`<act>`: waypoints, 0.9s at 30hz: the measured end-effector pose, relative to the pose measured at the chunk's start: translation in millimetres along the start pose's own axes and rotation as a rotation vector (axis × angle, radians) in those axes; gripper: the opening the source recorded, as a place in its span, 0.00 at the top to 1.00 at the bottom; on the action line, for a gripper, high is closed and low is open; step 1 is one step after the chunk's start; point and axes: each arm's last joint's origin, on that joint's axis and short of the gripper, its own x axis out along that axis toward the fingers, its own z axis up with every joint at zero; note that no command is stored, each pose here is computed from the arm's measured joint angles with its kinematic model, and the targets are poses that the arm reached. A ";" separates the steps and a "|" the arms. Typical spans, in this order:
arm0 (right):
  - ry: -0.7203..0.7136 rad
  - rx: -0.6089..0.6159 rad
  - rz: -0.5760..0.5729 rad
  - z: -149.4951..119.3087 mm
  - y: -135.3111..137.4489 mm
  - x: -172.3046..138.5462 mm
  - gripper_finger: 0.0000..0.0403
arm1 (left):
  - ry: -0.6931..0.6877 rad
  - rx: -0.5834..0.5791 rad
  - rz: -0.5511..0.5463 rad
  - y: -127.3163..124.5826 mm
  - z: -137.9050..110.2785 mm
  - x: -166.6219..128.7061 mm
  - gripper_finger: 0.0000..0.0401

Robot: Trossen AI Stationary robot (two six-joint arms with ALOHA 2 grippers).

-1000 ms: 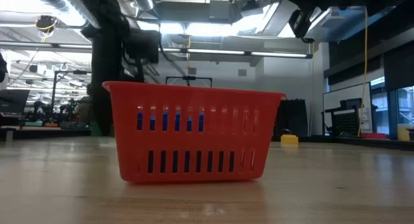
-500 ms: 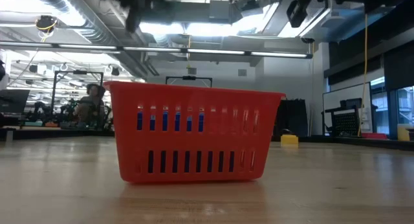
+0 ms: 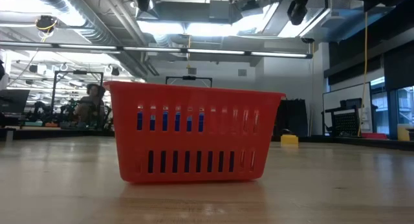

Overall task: Sort & place blocks by color
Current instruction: Put the top green game piece into the blue bin

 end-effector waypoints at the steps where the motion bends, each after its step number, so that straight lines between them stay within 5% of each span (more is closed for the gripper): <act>1: 0.001 0.024 -0.003 -0.5 -0.7 1.1 0.64 | 0.007 -0.005 0.001 0.0 -1.6 1.5 0.68; 6: 0.007 0.111 -0.025 -5.1 -6.5 9.5 0.42 | 0.018 -0.004 0.006 0.4 -5.4 6.1 0.68; 12: -0.012 -0.004 0.000 -1.0 -5.9 31.1 0.25 | 0.026 -0.012 0.002 -1.4 -7.4 17.3 0.68; 18: 0.026 -0.273 -0.043 13.7 -2.0 64.1 0.22 | 0.111 -0.022 -0.028 -9.9 -9.7 52.3 0.68; 27: 0.097 -0.319 -0.080 18.2 -4.1 84.8 0.24 | 0.140 0.016 -0.059 -17.9 -9.1 84.2 0.68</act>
